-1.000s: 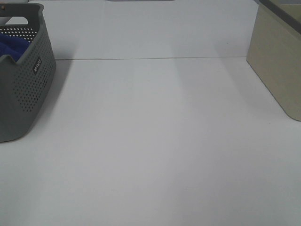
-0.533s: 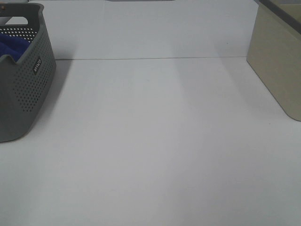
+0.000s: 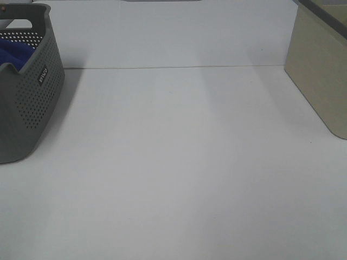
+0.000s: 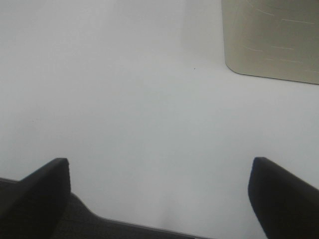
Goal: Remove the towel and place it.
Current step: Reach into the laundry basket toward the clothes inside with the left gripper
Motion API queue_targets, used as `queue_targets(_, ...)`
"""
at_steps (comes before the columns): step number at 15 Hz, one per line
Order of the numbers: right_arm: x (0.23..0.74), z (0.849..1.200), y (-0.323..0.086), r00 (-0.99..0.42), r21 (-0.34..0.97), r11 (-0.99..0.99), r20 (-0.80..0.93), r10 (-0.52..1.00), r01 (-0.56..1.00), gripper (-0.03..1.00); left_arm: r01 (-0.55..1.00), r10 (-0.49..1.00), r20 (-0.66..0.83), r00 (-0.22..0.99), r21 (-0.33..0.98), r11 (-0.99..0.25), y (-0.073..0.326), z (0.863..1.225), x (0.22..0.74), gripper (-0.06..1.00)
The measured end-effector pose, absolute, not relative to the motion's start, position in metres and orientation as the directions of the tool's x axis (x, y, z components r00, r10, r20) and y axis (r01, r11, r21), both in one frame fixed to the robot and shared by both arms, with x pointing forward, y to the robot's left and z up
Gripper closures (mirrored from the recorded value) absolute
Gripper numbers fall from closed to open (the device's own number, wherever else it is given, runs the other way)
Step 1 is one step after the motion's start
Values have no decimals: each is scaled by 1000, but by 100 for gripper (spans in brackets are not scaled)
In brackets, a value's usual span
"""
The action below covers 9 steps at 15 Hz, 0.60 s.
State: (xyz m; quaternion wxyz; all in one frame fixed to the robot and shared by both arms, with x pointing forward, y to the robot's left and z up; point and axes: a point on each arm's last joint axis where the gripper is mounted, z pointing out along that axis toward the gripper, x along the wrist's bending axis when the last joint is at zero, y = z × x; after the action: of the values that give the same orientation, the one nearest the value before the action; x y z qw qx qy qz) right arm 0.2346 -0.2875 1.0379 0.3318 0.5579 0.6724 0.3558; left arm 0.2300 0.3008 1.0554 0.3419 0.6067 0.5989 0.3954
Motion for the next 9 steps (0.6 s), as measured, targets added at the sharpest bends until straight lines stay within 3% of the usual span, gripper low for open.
queue_targets(9,235,1038,-288,-157,849,124,-49,986,514,3,456,997,70,-30,888,-49,301,1055,230,-5)
